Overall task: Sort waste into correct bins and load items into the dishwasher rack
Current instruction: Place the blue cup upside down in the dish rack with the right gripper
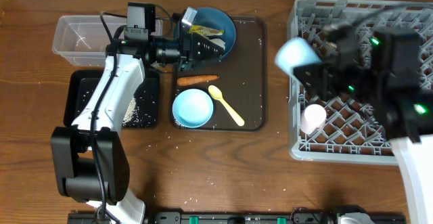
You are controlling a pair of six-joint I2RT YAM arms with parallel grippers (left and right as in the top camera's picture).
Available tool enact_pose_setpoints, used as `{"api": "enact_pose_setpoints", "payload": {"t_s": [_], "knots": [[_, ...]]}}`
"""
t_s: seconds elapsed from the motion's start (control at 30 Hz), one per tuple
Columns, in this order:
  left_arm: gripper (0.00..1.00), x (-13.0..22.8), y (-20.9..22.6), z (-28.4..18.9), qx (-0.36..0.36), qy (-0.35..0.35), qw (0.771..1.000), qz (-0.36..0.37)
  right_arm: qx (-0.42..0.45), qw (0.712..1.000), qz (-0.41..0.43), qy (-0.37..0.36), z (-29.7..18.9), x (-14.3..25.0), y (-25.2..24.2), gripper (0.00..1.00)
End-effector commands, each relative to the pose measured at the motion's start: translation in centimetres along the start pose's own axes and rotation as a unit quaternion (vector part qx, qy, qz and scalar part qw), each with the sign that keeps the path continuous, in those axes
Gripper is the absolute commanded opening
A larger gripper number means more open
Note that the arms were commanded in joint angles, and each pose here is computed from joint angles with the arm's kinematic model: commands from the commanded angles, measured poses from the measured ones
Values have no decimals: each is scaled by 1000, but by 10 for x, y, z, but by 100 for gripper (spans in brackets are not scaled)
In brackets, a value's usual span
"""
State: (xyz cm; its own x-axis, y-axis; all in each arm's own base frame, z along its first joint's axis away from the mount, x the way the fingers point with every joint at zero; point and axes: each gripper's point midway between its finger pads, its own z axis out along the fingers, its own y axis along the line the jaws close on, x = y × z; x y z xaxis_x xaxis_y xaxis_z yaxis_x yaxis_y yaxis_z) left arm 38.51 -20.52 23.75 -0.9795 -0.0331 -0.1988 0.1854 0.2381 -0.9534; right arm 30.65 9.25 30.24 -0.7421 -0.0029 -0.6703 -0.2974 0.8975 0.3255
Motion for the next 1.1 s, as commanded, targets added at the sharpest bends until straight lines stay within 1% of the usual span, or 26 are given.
{"api": "enact_pose_setpoints", "payload": {"t_s": [0.0,0.07,0.17,0.3,0.4,0.53,0.67,0.77,0.93,1.03,1.07], "knots": [[41,-14,34,-7,-108,-48,993,9,144,985,97,4,-23,16,-57,43],[43,-15,54,-12,-164,-61,985,1,178,975,128,26,-31,31,-75,46],[44,-11,83,-25,-249,-72,966,-14,230,954,179,67,-40,55,-103,47],[44,0,119,-50,-362,-78,927,-49,272,928,226,116,-44,78,-133,46],[44,7,134,-64,-415,-79,904,-63,306,906,251,153,-43,92,-157,46],[44,9,140,-72,-441,-79,892,-64,306,893,266,197,-25,103,-176,45],[43,9,141,-72,-444,-76,891,-56,298,882,276,238,1,113,-190,45],[43,9,141,-72,-444,-75,891,-56,267,884,278,264,21,119,-192,44],[43,11,141,-73,-444,-73,891,-58,252,876,282,299,39,131,-197,44],[44,11,141,-73,-445,-70,891,-52,249,870,286,314,45,137,-199,46],[43,11,141,-73,-445,-70,891,-52,248,869,287,318,46,138,-200,49]]}}
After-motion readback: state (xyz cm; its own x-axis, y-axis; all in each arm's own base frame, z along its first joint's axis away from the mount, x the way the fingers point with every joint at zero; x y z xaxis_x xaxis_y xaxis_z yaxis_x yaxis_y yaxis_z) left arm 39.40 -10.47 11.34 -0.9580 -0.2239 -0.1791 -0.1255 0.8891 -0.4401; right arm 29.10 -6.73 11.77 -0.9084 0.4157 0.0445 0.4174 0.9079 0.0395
